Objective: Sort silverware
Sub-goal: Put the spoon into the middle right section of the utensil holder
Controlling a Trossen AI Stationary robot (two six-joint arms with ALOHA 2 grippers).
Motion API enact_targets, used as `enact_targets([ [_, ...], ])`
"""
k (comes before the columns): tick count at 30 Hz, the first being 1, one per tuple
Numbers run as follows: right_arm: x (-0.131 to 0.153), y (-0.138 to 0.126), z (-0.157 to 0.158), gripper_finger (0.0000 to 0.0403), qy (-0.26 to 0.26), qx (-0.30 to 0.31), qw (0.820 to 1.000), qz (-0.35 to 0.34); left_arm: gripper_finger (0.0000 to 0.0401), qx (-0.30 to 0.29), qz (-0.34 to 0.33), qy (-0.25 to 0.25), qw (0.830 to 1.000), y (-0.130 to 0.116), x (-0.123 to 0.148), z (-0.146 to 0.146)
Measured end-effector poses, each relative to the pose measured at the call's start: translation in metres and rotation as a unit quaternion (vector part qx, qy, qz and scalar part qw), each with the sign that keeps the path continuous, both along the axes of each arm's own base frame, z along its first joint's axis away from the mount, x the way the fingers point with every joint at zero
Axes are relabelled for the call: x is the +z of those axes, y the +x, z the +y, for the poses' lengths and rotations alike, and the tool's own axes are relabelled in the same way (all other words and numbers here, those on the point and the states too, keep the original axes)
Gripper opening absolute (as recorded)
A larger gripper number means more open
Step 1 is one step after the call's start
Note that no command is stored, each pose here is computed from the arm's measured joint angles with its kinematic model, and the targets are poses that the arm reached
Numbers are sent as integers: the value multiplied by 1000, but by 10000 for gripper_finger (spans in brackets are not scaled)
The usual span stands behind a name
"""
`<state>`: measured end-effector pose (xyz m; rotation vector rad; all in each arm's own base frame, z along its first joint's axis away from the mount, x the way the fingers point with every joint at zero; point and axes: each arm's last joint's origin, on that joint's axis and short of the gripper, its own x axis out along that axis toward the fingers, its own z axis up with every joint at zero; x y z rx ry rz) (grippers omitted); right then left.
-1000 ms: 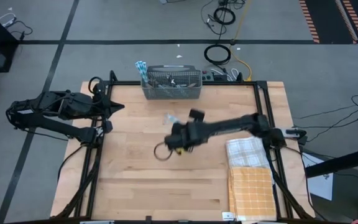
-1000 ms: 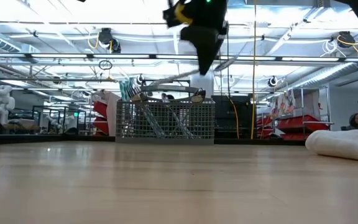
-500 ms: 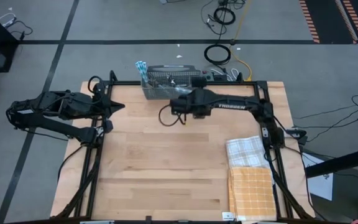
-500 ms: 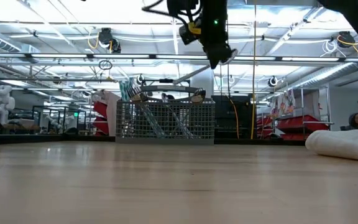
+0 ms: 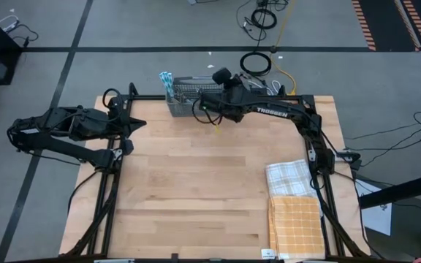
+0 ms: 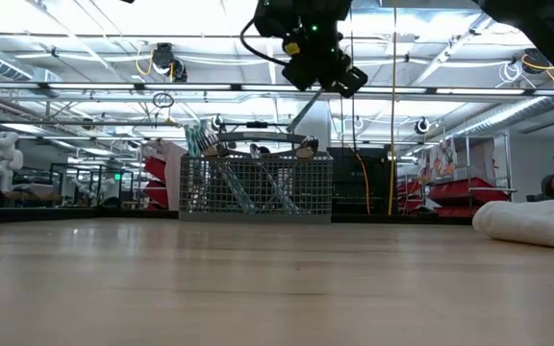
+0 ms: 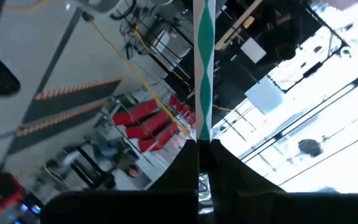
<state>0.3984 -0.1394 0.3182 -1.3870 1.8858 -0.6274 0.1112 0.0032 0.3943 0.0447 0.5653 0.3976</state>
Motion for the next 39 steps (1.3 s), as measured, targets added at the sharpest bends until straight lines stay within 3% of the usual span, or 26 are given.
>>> enact_targets([
  [14, -9, 7, 0, 0, 64, 51, 994, 68, 17, -2, 5, 4, 1000, 0, -1, 0],
  [18, -23, 15, -2, 0, 98, 73, 988, 95, 17, -2, 6, 5, 1000, 0, -1, 0],
  [23, -39, 26, -4, 0, 105, 86, 983, 124, 17, -3, 15, 14, 1000, -1, -1, 0],
  [30, -49, 30, -5, 0, 144, 107, 976, 121, 17, -1, 17, 16, 1000, -1, -2, 1],
  [39, -51, 31, -6, 57, 188, 127, 969, 97, 17, -2, 17, 18, 1000, -1, -2, 1],
])
